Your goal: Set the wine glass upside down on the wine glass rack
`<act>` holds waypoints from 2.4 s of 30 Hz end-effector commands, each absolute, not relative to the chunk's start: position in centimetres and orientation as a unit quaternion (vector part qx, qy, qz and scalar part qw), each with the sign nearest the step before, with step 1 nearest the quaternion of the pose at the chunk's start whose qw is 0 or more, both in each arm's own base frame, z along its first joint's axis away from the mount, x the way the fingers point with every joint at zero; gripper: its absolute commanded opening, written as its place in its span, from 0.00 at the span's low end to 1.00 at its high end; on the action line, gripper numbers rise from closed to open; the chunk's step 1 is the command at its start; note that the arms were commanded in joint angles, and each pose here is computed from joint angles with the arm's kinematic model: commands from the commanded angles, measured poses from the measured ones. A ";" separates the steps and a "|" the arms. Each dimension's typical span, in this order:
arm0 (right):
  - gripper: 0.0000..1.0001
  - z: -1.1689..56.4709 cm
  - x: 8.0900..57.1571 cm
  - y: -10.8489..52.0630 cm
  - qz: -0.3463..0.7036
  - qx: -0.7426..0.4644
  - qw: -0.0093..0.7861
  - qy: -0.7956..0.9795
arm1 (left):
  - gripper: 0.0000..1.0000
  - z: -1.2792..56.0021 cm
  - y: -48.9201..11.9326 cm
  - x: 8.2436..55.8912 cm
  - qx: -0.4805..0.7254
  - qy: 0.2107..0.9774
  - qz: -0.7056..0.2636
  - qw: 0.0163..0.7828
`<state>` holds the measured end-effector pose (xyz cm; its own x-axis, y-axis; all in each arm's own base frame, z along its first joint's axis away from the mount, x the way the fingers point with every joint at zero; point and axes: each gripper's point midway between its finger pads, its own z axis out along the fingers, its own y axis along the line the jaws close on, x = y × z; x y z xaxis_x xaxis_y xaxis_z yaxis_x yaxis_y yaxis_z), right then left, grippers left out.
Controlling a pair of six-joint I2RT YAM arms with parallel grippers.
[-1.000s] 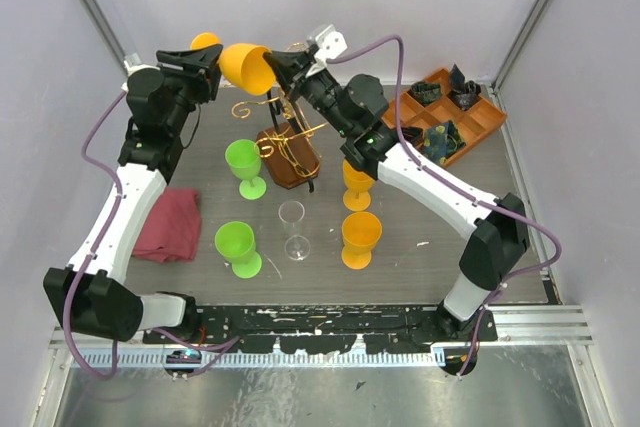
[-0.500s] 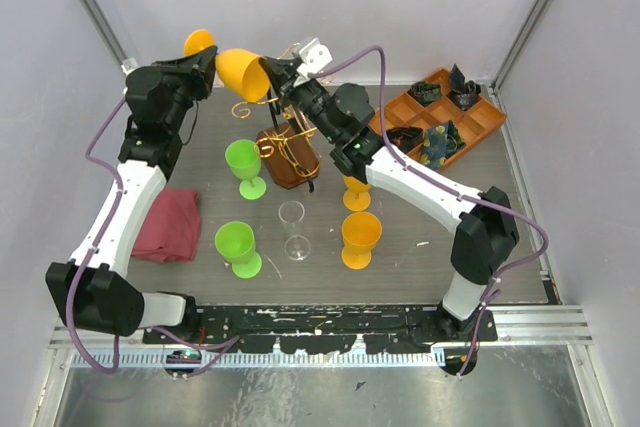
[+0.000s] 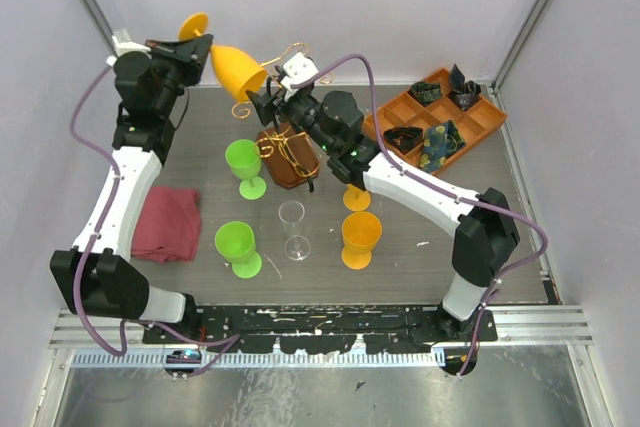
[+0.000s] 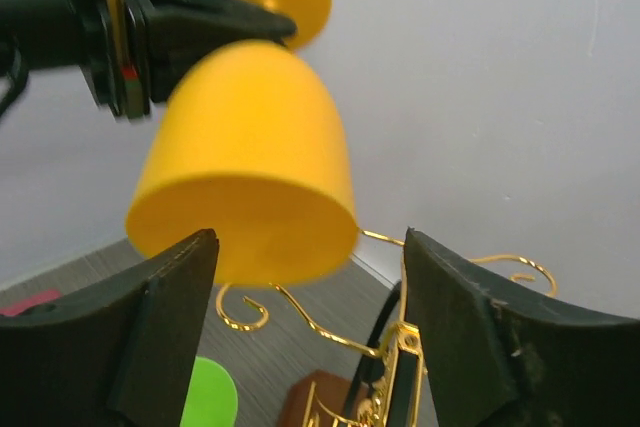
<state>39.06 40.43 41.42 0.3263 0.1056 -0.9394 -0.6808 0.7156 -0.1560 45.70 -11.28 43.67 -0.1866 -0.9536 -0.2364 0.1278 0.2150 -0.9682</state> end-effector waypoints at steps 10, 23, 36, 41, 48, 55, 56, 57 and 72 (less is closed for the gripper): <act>0.97 46.8 37.5 31.4 0.132 -0.209 0.795 0.554 | 0.00 42.8 -2.4 45.6 -0.118 0.659 -0.110 0.735; 0.98 47.0 36.3 27.5 0.069 -0.202 0.795 0.568 | 0.00 33.4 0.7 46.0 -0.068 0.661 0.027 0.747; 1.00 45.8 35.8 25.5 0.026 -0.208 0.791 0.575 | 0.00 27.7 -2.6 48.6 -0.038 0.599 -0.063 0.798; 1.00 45.3 35.6 25.0 0.015 -0.215 0.789 0.576 | 0.00 26.9 -4.1 48.6 -0.009 0.573 -0.065 0.817; 1.00 44.7 35.8 25.1 0.007 -0.223 0.786 0.576 | 0.00 27.1 -6.3 48.2 0.026 0.535 -0.077 0.841; 1.00 44.2 36.0 25.5 0.000 -0.233 0.784 0.575 | 0.00 27.1 -8.1 48.4 0.054 0.533 -0.092 0.839; 1.00 44.2 36.1 25.5 0.000 -0.234 0.784 0.575 | 0.00 27.1 -8.2 48.4 0.055 0.533 -0.092 0.840; 1.00 44.1 36.1 25.6 -0.001 -0.234 0.784 0.575 | 0.00 27.2 -8.3 48.3 0.056 0.531 -0.092 0.840; 1.00 43.3 37.0 26.7 0.003 -0.239 0.781 0.577 | 0.00 26.0 -9.3 45.8 0.076 0.544 -0.105 0.829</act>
